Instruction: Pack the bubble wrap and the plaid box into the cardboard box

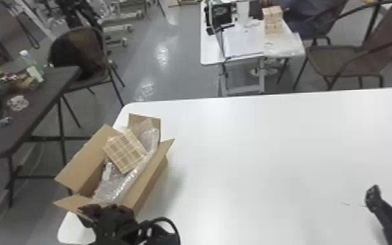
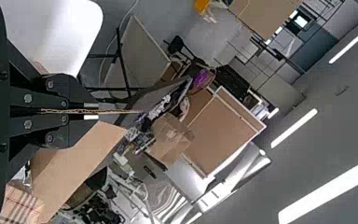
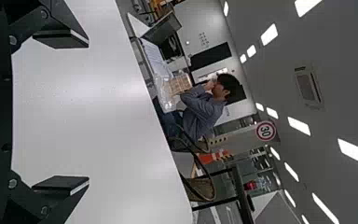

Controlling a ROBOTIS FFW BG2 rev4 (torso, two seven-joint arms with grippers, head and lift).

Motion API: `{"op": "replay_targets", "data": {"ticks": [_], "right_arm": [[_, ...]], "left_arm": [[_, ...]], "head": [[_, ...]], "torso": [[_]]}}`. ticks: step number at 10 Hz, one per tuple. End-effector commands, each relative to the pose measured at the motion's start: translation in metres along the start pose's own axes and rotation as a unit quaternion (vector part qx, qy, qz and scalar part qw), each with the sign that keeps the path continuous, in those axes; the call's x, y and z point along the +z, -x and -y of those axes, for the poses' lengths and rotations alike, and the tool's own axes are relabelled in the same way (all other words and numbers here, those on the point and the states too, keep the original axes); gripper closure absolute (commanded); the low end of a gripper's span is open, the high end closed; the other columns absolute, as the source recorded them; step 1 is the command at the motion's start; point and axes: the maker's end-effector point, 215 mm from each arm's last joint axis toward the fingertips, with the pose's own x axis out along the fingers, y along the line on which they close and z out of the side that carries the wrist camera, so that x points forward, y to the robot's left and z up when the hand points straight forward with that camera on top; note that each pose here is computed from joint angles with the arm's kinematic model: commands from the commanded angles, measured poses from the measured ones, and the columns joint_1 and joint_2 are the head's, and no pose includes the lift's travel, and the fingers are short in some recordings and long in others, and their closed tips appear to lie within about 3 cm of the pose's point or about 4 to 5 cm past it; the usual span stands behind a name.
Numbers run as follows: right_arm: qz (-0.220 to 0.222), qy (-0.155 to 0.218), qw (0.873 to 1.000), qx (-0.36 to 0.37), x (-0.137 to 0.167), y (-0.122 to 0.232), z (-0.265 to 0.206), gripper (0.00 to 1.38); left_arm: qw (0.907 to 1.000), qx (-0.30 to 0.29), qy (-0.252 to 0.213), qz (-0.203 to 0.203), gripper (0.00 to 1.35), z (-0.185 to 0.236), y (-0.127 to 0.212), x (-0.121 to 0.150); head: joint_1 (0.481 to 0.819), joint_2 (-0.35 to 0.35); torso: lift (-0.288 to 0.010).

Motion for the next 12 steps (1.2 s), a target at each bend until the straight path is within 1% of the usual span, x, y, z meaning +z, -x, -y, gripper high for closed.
{"op": "replay_targets", "data": {"ticks": [1, 2, 4, 5, 6, 7, 8, 9, 10, 11, 12], "right_arm": [[-0.004, -0.001, 1.0, 0.0, -0.003, 0.0, 0.0, 0.25], [-0.007, -0.001, 1.0, 0.0, -0.005, 0.001, 0.0, 0.25], [-0.01, -0.002, 1.0, -0.001, -0.007, 0.002, 0.001, 0.25], [-0.011, -0.003, 1.0, -0.002, -0.008, 0.002, 0.001, 0.25], [-0.012, -0.003, 1.0, -0.001, -0.008, 0.002, 0.001, 0.25], [-0.014, 0.002, 1.0, 0.001, -0.007, 0.003, -0.001, 0.25], [-0.008, 0.021, 1.0, 0.008, 0.002, 0.002, -0.007, 0.25], [-0.005, 0.039, 0.999, 0.011, 0.013, 0.003, -0.012, 0.25], [-0.006, 0.045, 0.999, 0.012, 0.017, 0.006, -0.015, 0.25], [-0.006, 0.051, 0.999, 0.014, 0.022, 0.011, -0.018, 0.25], [-0.012, 0.059, 0.998, 0.014, 0.022, 0.016, -0.02, 0.25]], "left_arm": [[0.9998, -0.017, 0.01, 0.002, 1.22, 0.02, 0.011, -0.001], [0.9997, -0.02, 0.015, 0.007, 1.0, 0.027, 0.015, 0.002], [0.9976, -0.055, 0.014, 0.039, 0.07, 0.039, 0.007, 0.025], [0.9956, -0.08, 0.0, 0.05, 0.0, 0.048, 0.006, 0.035], [0.9908, -0.121, -0.012, 0.06, 0.0, 0.072, 0.008, 0.046], [0.9804, -0.176, -0.028, 0.084, 0.0, 0.101, 0.01, 0.064], [0.9653, -0.231, -0.054, 0.11, 0.0, 0.124, 0.013, 0.086], [0.9523, -0.27, -0.099, 0.1, 0.0, 0.139, 0.024, 0.092], [0.93, -0.317, -0.165, 0.086, 0.0, 0.151, 0.043, 0.09], [0.9014, -0.37, -0.219, 0.053, 0.0, 0.154, 0.069, 0.077], [0.8712, -0.408, -0.273, 0.007, 0.0, 0.136, 0.093, 0.053]], "head": [[0.695, 0.253], [0.695, 0.241], [0.695, 0.225], [0.695, 0.23], [0.695, 0.238], [0.695, 0.234], [0.695, 0.224], [0.695, 0.218], [0.695, 0.208], [0.695, 0.188], [0.695, 0.152]], "torso": [[-0.101], [-0.101], [-0.101], [-0.101], [-0.101], [-0.101], [-0.101], [-0.101], [-0.101], [-0.101], [-0.101]]}}
